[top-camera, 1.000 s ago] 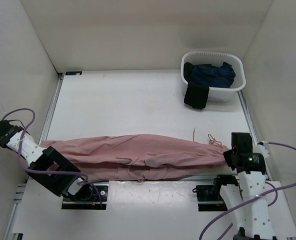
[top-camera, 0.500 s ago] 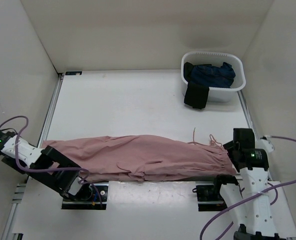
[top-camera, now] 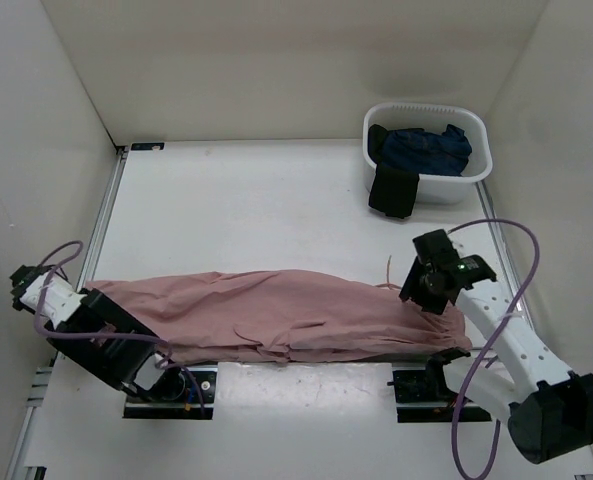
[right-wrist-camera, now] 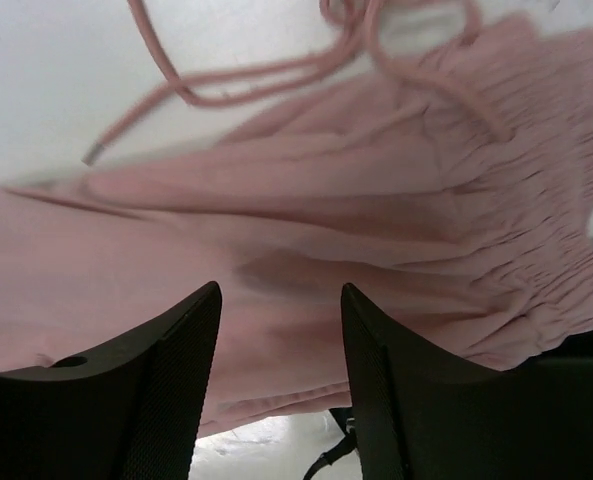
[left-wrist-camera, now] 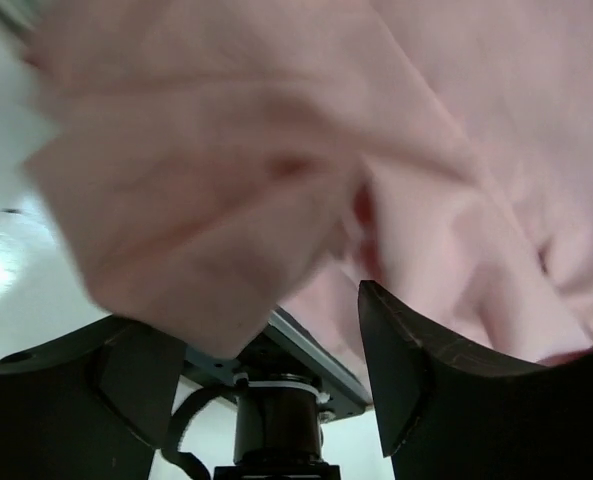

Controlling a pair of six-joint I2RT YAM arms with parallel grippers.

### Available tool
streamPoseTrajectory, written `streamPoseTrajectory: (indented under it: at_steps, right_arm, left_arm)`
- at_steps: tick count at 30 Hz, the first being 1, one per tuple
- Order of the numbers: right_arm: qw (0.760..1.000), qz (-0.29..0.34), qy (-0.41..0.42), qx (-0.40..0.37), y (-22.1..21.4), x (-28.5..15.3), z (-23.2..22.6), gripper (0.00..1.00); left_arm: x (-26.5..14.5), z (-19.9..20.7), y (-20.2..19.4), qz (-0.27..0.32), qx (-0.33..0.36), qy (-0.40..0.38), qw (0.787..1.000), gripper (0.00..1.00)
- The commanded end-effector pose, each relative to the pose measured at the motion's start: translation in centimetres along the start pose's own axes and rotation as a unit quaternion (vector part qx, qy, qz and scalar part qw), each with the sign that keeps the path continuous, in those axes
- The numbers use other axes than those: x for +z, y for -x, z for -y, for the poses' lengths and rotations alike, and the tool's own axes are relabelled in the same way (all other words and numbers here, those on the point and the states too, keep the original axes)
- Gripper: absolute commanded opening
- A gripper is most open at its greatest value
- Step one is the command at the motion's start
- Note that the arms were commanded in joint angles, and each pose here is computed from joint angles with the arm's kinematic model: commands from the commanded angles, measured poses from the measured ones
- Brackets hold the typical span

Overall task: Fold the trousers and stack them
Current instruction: Fold the trousers

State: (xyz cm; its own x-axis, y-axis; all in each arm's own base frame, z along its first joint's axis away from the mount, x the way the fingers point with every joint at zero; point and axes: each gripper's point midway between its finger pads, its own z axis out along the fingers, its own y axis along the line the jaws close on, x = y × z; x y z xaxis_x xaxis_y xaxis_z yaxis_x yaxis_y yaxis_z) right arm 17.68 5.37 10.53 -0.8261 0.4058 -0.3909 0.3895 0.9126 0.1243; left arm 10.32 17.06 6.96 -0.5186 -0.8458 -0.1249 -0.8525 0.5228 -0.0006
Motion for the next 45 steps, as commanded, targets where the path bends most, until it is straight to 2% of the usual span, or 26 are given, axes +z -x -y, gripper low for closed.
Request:
streamPoseTrajectory:
  at_steps: [1,4,6,8,10,12,15,17,20,23,27,28,31,32,33,35,38,40,45]
  right_arm:
    - [0.999,-0.045,-0.006,-0.003,-3.3,1.7,0.0,0.56]
    - [0.996,-0.08,-0.027,0.019,-5.9,3.8,1.0,0.55]
    - [0.993,-0.1,-0.051,0.031,-7.1,5.0,1.6,0.55]
    - [0.991,-0.11,-0.066,0.042,-7.7,6.4,2.1,0.55]
    - [0.987,-0.124,-0.087,0.058,-7.8,7.6,2.3,0.55]
    - [0.982,-0.125,-0.108,0.091,-7.1,9.1,2.9,0.55]
    - [0.973,-0.116,-0.127,0.155,-4.4,10.7,3.7,0.55]
    - [0.964,-0.109,-0.135,0.201,-2.1,11.6,4.3,0.53]
    - [0.965,-0.09,-0.142,0.203,1.8,12.4,4.1,0.52]
    - [0.973,-0.07,-0.13,0.179,6.1,12.8,2.6,0.52]
    - [0.979,-0.068,-0.113,0.153,9.7,11.8,0.9,0.52]
    - [0.98,-0.071,-0.114,0.146,10.0,11.7,0.8,0.52]
    - [0.984,-0.07,-0.097,0.13,10.4,9.3,0.4,0.61]
    - [0.986,-0.066,-0.093,0.121,10.5,8.6,0.5,0.7]
    - [0.986,-0.064,-0.092,0.121,10.2,8.0,0.6,0.73]
    - [0.988,-0.051,-0.097,0.107,9.9,5.9,1.5,0.79]
    - [0.986,-0.042,-0.124,0.103,9.4,4.2,3.8,0.81]
    - [0.985,-0.046,-0.124,0.112,9.2,3.9,4.6,0.82]
    - [0.979,-0.069,-0.111,0.154,8.5,4.6,5.9,0.82]
  left_arm:
    - [-0.4,2.0,-0.4,0.031,0.036,-0.018,0.999,0.78]
    - [0.1,4.8,-0.3,0.068,0.114,-0.024,0.991,0.79]
    - [1.4,5.9,-0.5,0.075,0.166,0.001,0.983,0.75]
    - [3.3,5.2,-0.4,0.077,0.184,0.043,0.979,0.71]
    - [4.6,5.3,-1.0,0.057,0.197,0.051,0.977,0.66]
    - [5.3,5.9,-0.1,0.074,0.201,0.05,0.975,0.61]
    - [5.6,7.6,1.3,0.082,0.224,0.049,0.97,0.48]
    - [5.0,9.5,3.0,0.096,0.239,0.042,0.965,0.43]
    - [3.6,12.4,5.6,0.125,0.256,0.024,0.958,0.42]
    - [2.8,15.2,6.5,0.138,0.275,-0.005,0.951,0.42]
    - [0.8,17.2,6.6,0.133,0.293,-0.029,0.946,0.52]
    - [0.4,17.2,6.5,0.129,0.294,-0.028,0.947,0.57]
    - [-2.1,16.2,5.9,0.111,0.285,-0.037,0.952,0.65]
    - [-2.9,15.9,5.8,0.107,0.279,-0.041,0.953,0.68]
    - [-4.1,15.1,6.2,0.113,0.263,-0.046,0.957,0.72]
    - [-4.2,13.0,5.0,0.079,0.246,-0.032,0.966,0.77]
    - [-3.6,9.8,5.1,0.066,0.205,-0.004,0.977,0.79]
    - [-2.4,9.2,5.0,0.052,0.191,-0.003,0.98,0.79]
    - [-1.8,10.8,5.4,0.025,0.193,-0.035,0.98,0.79]
